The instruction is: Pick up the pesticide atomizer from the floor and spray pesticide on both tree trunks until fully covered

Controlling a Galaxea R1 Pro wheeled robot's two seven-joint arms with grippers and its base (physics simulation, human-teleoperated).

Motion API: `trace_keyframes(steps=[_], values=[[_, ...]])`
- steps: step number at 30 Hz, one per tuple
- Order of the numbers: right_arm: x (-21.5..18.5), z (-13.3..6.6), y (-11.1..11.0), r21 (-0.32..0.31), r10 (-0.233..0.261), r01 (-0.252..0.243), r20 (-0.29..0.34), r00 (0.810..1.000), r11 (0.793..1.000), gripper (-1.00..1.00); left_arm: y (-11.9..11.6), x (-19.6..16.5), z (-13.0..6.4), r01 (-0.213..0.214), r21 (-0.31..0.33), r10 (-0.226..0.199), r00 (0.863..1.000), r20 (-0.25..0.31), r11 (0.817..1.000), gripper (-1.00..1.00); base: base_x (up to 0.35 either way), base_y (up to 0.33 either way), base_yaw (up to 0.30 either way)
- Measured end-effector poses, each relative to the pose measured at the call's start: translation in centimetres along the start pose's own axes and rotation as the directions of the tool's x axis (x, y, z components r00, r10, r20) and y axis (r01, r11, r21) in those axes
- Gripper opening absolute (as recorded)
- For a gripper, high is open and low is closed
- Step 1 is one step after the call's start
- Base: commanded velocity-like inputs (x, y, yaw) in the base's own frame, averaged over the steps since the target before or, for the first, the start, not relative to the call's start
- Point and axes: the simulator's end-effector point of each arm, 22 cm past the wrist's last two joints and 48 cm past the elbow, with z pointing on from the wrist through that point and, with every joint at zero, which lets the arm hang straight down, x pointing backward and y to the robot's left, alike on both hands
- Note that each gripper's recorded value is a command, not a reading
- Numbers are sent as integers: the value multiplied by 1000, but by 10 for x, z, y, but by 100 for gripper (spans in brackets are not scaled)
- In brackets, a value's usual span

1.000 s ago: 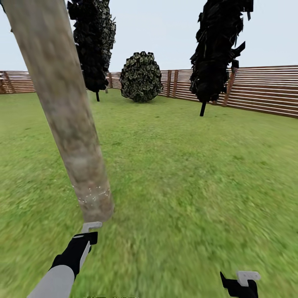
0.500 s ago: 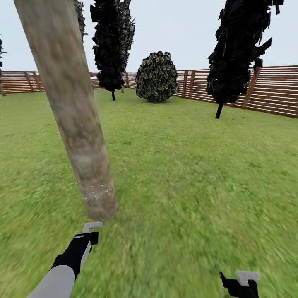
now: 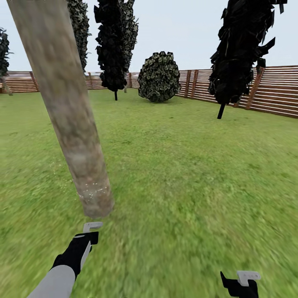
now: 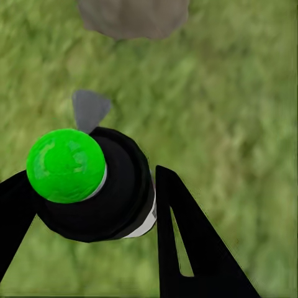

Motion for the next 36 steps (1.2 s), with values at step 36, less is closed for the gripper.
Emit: trace_keyframes(steps=[36], values=[[1,0,0,0,0,0,-1,1000,1000,100,48,-208,-48,-104,148,87,989,121,984,-100,0,0,86]])
